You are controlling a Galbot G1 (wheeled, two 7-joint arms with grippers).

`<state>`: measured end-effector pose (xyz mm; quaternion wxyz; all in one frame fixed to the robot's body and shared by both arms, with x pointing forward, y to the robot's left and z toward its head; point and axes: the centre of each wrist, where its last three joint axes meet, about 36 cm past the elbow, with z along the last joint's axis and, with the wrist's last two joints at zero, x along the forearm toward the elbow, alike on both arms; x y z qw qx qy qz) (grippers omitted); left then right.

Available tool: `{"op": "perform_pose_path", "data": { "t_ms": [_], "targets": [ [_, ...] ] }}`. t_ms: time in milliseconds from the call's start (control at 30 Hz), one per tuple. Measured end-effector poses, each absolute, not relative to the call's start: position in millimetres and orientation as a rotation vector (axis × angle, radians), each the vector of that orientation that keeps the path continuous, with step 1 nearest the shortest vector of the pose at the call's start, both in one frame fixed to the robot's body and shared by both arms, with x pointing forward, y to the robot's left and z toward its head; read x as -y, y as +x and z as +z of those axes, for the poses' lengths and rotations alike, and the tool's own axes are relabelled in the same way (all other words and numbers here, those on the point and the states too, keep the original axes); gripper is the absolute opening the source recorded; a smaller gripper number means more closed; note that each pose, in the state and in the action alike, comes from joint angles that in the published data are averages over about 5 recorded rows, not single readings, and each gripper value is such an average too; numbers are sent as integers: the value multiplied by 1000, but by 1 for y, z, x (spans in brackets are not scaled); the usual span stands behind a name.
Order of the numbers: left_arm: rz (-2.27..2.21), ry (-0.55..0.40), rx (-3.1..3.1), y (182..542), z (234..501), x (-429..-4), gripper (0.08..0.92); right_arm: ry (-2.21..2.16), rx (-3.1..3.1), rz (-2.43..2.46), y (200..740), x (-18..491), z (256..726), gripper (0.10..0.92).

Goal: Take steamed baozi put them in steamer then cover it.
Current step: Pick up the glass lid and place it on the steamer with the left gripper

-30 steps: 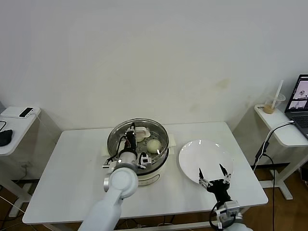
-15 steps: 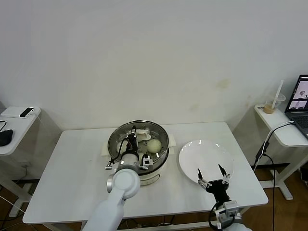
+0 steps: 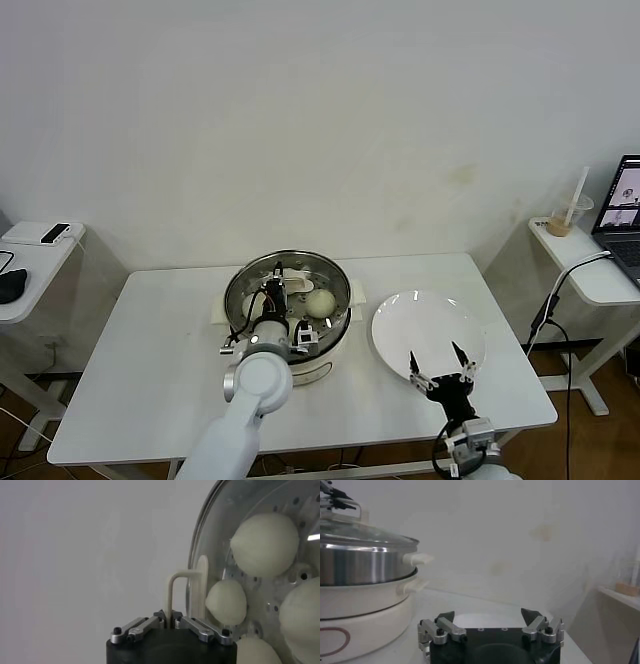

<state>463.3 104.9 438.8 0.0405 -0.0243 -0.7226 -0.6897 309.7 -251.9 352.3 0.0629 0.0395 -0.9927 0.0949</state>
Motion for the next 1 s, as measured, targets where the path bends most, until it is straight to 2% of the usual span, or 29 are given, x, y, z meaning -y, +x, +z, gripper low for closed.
{"op": "perform_pose_path", "data": {
  "t_ms": [333, 433, 1000],
  "targets": [
    [-2107, -56, 2231, 460, 436, -103, 146, 128, 3000, 286, 310, 250, 353, 823],
    [-2109, -52, 2235, 458, 436, -103, 173, 131, 3000, 285, 310, 249, 353, 823],
    [-2148, -47, 2259, 434, 444, -109, 653, 137, 2998, 289, 306, 245, 354, 823]
  ]
}}
